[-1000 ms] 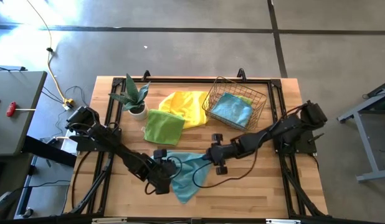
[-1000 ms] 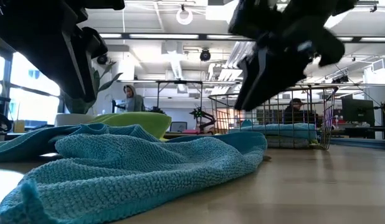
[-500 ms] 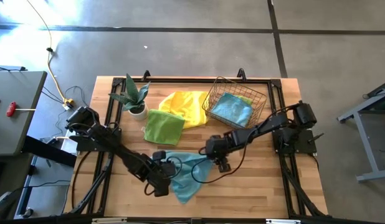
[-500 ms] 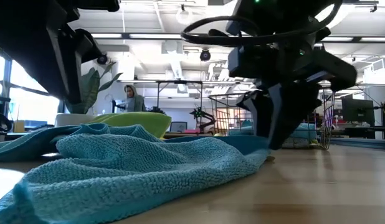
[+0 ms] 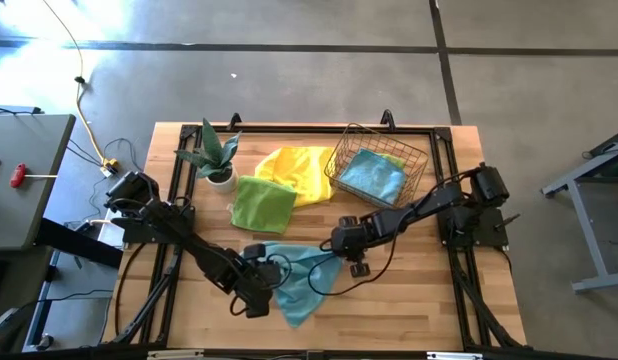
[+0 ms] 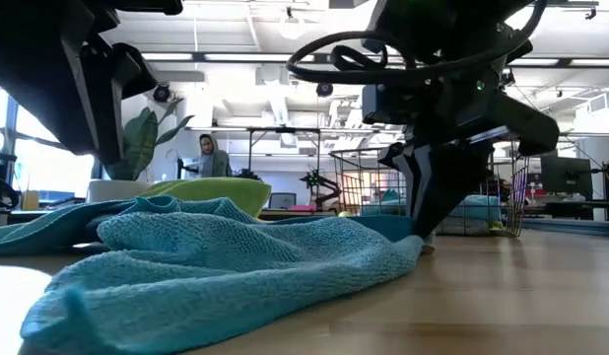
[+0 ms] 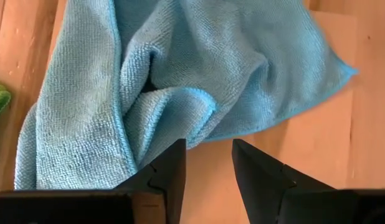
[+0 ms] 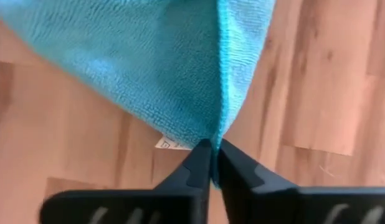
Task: Fold microfiber towels
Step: Fold the blue microfiber towel
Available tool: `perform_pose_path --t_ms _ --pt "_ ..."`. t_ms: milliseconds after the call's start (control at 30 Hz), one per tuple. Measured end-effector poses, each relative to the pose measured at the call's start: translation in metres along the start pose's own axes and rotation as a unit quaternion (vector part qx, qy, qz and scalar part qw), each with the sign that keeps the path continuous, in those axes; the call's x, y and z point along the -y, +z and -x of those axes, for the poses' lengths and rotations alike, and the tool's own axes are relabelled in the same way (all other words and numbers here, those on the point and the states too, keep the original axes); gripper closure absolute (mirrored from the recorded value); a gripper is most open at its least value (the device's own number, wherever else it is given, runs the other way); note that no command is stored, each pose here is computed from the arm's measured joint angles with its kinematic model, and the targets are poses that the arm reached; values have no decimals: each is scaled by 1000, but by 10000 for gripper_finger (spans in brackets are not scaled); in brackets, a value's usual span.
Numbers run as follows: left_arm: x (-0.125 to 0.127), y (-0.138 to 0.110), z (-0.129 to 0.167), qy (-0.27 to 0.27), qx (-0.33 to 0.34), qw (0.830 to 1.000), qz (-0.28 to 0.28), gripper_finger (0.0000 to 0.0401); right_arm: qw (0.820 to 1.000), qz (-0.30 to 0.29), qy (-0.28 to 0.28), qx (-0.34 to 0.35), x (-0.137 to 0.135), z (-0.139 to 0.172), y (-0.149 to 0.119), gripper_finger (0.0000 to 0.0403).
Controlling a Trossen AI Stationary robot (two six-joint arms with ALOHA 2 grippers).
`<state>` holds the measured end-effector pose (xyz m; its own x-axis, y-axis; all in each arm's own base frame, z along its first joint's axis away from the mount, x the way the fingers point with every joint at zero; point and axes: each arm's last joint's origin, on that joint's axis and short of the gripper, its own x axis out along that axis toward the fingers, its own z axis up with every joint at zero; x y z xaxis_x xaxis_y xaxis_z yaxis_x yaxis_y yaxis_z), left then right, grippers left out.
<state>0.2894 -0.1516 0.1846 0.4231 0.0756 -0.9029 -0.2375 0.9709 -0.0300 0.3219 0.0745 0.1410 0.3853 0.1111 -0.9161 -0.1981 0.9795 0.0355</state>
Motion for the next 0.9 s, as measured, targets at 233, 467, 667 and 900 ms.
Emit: perform_pose_path --t_ms 233,467,667,900 --pt "-4 -2 0 38 5 999 -31 279 997 -48 -49 -24 3 4 -3 397" --pt "-8 12 2 154 141 977 -43 279 996 -68 -47 -13 -3 32 8 401" --pt "-11 28 -7 150 220 962 -60 279 994 -102 -28 12 -12 54 26 402" --pt "-16 53 -11 136 294 944 -66 279 992 -126 -26 9 -18 75 41 402"
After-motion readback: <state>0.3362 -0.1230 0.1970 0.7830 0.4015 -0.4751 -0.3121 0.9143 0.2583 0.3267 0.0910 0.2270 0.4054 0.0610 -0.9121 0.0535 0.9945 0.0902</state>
